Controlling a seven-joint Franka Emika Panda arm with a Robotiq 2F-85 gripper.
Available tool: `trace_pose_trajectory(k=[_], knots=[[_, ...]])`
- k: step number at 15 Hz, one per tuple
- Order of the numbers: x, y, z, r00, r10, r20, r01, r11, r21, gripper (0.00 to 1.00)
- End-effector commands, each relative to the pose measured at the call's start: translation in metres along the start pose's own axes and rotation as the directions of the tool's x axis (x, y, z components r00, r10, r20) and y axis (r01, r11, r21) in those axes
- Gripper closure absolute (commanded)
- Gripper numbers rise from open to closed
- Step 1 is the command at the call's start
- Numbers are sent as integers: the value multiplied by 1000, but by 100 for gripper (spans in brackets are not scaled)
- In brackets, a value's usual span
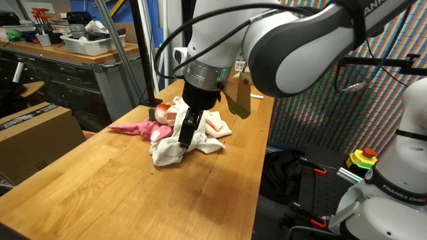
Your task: Separate the items on the table
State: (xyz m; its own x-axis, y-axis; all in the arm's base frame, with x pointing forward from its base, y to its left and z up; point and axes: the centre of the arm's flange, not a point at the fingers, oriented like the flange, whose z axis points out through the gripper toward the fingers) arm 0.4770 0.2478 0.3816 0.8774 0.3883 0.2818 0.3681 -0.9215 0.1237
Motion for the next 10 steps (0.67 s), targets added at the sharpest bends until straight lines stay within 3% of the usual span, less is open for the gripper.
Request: trace_pose_trajectory(k=[1, 10], knots=[[-8, -8, 22, 999, 3, -38, -5, 998, -56, 0], [-18, -1, 56, 993, -6, -122, -19, 979, -205, 0]])
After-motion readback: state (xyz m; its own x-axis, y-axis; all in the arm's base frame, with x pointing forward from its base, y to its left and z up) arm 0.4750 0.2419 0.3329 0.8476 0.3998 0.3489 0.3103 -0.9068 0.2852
